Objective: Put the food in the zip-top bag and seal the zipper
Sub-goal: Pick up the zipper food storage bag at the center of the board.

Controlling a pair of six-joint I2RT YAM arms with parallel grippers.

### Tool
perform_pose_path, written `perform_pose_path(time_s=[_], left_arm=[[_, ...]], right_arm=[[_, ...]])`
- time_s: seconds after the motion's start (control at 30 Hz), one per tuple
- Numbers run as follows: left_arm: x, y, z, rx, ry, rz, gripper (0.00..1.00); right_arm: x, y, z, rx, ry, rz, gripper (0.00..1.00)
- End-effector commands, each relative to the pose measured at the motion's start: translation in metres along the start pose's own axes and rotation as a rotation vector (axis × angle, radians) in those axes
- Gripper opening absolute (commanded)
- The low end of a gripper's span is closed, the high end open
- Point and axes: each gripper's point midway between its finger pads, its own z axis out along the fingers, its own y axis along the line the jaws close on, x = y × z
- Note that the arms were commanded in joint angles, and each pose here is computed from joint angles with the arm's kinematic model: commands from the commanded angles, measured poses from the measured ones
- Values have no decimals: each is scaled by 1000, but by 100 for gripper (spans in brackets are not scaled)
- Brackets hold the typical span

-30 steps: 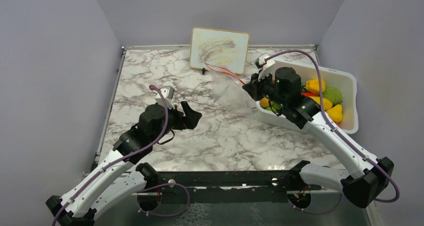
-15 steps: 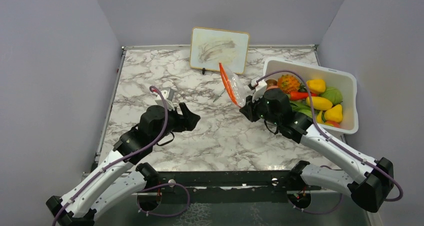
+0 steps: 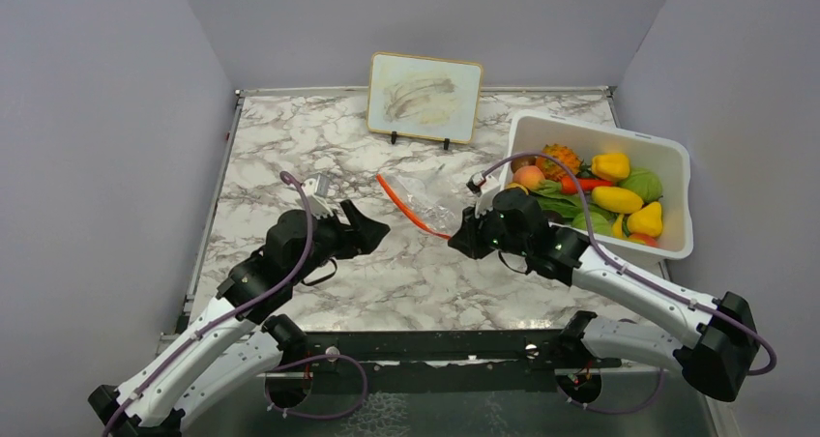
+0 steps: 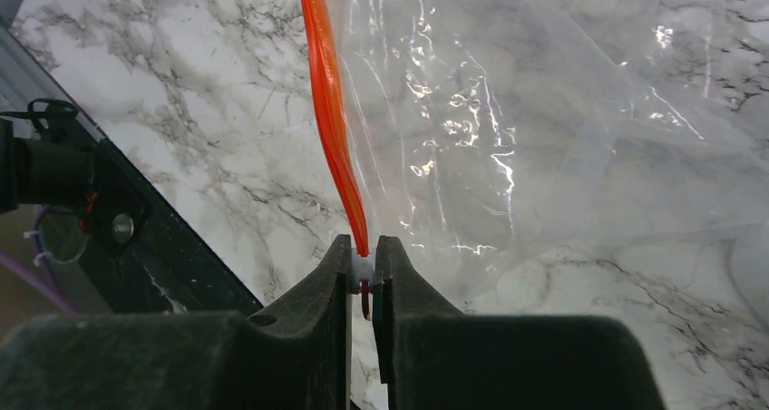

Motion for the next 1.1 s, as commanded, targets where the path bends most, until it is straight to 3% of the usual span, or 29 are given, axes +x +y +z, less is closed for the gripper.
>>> perform_pose_path(time_s=[0.0, 0.13, 0.3, 0.63, 0.9, 1.07], left_arm=[[9, -9, 10, 64, 17, -44, 71], [15, -6, 21, 65, 23, -72, 58], [21, 6, 29, 0, 39, -118, 50], [21, 8, 37, 23, -13, -265, 43], [1, 24, 32, -4, -177, -372, 42], [-2, 27, 36, -8, -207, -418, 41]], right_arm=[[-1, 21, 6, -96, -16, 54, 1], [-2, 32, 1, -159, -39, 94, 1], [-5, 32, -9, -158, -77, 126, 1], [-9, 46, -24, -239, -113, 185, 1], [-6, 51, -30, -275, -117, 189, 1], [-4, 54, -33, -299, -113, 183, 1]])
